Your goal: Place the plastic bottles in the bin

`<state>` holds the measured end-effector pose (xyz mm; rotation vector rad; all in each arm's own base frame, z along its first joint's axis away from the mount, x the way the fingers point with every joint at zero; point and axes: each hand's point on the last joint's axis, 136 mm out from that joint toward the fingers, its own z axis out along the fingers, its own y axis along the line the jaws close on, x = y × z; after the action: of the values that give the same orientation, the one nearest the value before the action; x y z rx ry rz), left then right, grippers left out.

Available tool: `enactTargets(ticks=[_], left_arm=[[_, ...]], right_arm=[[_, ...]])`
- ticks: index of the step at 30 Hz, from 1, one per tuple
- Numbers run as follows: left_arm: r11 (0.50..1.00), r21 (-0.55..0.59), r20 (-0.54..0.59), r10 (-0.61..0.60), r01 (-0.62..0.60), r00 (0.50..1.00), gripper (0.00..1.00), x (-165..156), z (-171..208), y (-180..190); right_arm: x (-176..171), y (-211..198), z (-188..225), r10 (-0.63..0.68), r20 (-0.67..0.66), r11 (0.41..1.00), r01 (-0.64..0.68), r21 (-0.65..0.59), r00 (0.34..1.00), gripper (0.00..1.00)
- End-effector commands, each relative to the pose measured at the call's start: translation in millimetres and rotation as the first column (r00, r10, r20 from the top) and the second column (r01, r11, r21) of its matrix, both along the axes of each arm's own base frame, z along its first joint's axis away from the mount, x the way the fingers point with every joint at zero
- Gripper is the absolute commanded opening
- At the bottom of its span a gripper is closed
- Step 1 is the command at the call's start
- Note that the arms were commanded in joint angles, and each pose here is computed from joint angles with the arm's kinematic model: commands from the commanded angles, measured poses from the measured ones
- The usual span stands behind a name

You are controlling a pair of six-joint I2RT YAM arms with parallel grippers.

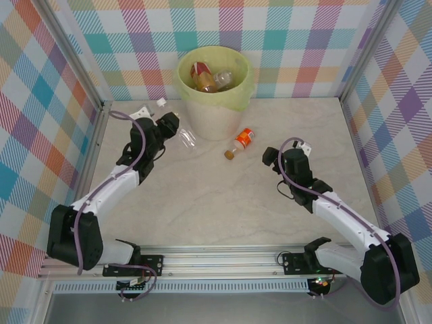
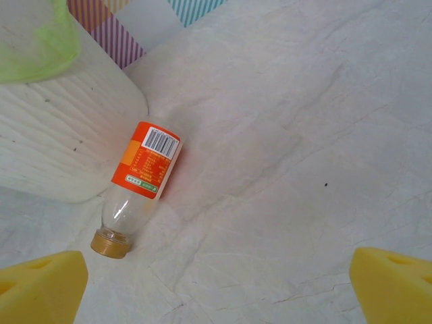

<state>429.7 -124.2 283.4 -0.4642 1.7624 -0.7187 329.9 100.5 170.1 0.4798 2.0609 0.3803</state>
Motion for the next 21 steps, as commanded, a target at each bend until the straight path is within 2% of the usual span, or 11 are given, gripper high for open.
enactTargets(ticks=[1, 3, 7, 14, 17, 21], left_arm=[[1.000, 0.010, 0.160, 0.027, -0.029, 0.987, 0.43, -6, 72, 7], [1.000, -0.009, 0.182, 0.024, -0.023, 0.983, 0.43, -5, 94, 6], [0.996, -0.055, 0.257, -0.056, 0.073, 0.965, 0.43, 4, 139, -14], [0.986, -0.099, 0.358, -0.090, 0.133, 0.930, 0.43, 29, 208, -31], [0.988, -0.074, 0.367, -0.102, 0.138, 0.925, 0.43, 49, 221, -39], [0.999, 0.000, 0.333, -0.045, 0.047, 0.942, 0.43, 84, 210, -37]], right_arm=[[6, -2, 14, -0.036, 0.043, 0.999, 0.034, 0.041, 0.998, 1.00], [5, -3, 14, -0.041, 0.043, 0.998, 0.040, 0.038, 0.998, 1.00], [1, -8, 14, -0.060, 0.042, 0.998, 0.058, 0.033, 0.997, 1.00], [-9, -17, 17, -0.081, 0.048, 0.996, 0.079, 0.031, 0.996, 1.00], [-15, -24, 17, -0.097, 0.052, 0.995, 0.097, 0.016, 0.994, 1.00], [-21, -30, 19, -0.106, 0.068, 0.994, 0.105, 0.005, 0.992, 1.00]])
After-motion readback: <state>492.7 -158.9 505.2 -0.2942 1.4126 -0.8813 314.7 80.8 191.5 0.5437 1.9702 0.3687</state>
